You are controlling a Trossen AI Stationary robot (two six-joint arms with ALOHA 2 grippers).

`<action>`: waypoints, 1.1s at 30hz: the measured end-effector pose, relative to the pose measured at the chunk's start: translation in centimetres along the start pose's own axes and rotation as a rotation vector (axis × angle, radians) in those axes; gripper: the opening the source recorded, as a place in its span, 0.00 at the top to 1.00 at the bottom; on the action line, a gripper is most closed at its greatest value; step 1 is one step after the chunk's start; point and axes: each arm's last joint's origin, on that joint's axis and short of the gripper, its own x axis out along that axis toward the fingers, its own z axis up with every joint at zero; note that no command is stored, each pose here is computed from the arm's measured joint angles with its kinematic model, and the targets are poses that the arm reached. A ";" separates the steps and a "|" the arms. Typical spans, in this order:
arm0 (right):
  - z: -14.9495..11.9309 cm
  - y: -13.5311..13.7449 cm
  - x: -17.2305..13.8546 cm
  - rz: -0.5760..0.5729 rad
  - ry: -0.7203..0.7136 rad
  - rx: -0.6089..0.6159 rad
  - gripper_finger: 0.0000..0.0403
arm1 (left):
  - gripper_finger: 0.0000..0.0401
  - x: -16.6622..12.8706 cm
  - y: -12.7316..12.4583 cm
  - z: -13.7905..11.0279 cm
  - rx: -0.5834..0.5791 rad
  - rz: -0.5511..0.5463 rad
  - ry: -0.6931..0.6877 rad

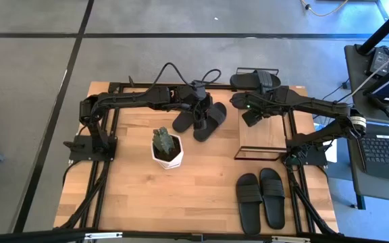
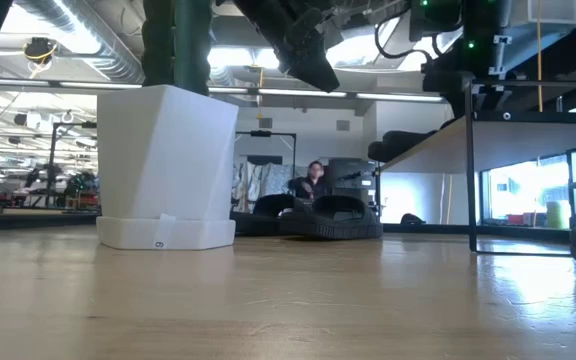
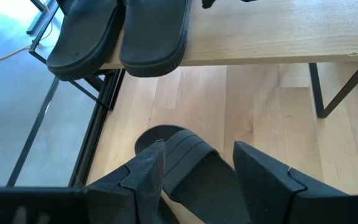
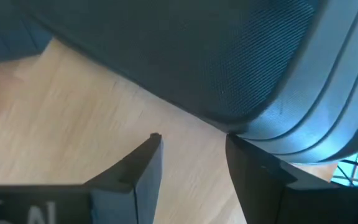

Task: Pick and place slides into the shelf
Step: Put the black slide on the shelf

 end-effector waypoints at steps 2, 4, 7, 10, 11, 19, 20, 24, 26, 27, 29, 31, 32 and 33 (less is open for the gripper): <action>0.1 0.1 0.0 0.006 -0.009 0.005 0.56 | 0.55 0.0 0.0 0.0 0.000 0.000 0.000; 0.2 0.2 0.0 0.016 -0.023 0.009 0.56 | 0.55 0.0 0.0 0.0 0.000 0.000 0.000; 0.6 0.4 0.0 0.039 -0.054 0.002 0.56 | 0.55 0.0 0.0 0.0 0.000 0.000 0.000; 0.9 0.4 0.1 0.049 -0.068 0.016 0.56 | 0.55 0.0 0.0 0.0 -0.001 0.000 0.000; 0.9 0.3 0.1 0.046 -0.067 0.021 0.56 | 0.55 0.0 0.0 0.0 -0.001 0.000 0.000; 1.5 -0.5 0.5 0.005 -0.077 0.037 0.56 | 0.55 0.0 0.0 0.0 -0.003 0.000 0.000; 1.5 -0.5 0.5 0.005 -0.077 0.038 0.56 | 0.55 0.0 0.0 0.0 -0.003 0.000 0.000; 1.5 -0.5 0.5 0.004 -0.078 0.038 0.56 | 0.55 0.0 0.0 0.0 -0.003 0.000 0.000; 1.5 -0.5 0.5 0.004 -0.078 0.038 0.56 | 0.55 0.0 0.0 0.0 -0.003 0.000 0.000; 1.5 -0.5 0.5 0.004 -0.078 0.038 0.56 | 0.55 0.0 0.0 0.0 -0.003 0.000 0.000; 1.5 -0.5 0.4 0.004 -0.080 0.039 0.56 | 0.55 0.0 0.0 0.0 -0.003 0.000 0.000; 1.7 -0.5 0.1 0.011 -0.090 0.044 0.56 | 0.55 0.0 0.0 0.0 -0.002 0.000 0.000; 1.8 -0.5 -0.1 0.016 -0.097 0.047 0.56 | 0.55 0.0 0.0 0.0 -0.001 0.000 0.000; 2.0 -0.6 -0.4 0.021 -0.104 0.050 0.56 | 0.55 0.0 0.0 0.0 -0.001 0.000 0.000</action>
